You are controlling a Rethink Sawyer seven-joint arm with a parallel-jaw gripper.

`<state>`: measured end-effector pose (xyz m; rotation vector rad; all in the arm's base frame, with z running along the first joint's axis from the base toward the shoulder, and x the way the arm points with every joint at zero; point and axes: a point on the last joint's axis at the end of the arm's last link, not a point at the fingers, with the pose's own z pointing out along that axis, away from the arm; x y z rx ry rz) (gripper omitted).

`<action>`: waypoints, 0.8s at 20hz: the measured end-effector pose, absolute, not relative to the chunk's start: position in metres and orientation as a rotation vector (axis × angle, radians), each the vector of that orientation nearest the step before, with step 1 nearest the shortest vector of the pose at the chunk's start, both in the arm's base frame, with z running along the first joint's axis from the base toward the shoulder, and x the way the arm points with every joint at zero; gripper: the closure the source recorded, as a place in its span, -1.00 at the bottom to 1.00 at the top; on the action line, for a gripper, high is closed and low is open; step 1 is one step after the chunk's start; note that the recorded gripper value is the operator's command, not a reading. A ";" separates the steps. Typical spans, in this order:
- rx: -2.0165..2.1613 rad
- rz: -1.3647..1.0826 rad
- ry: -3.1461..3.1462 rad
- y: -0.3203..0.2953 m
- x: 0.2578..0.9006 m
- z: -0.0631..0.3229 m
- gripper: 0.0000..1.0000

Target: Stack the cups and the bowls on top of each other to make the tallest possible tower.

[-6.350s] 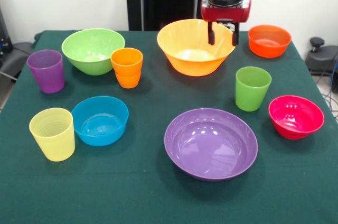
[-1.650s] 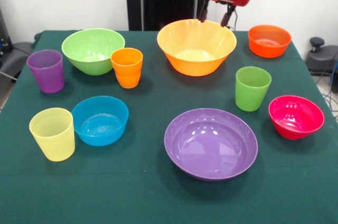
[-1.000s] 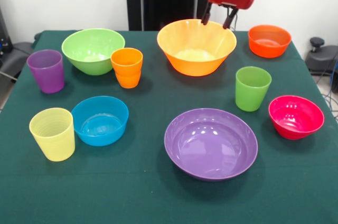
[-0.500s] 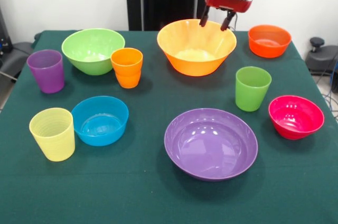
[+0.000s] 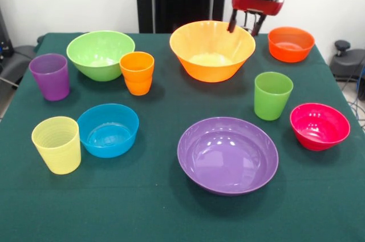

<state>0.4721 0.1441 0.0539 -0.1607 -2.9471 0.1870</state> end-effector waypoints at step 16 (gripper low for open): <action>-0.174 0.111 -2.991 0.166 0.477 0.041 -1.00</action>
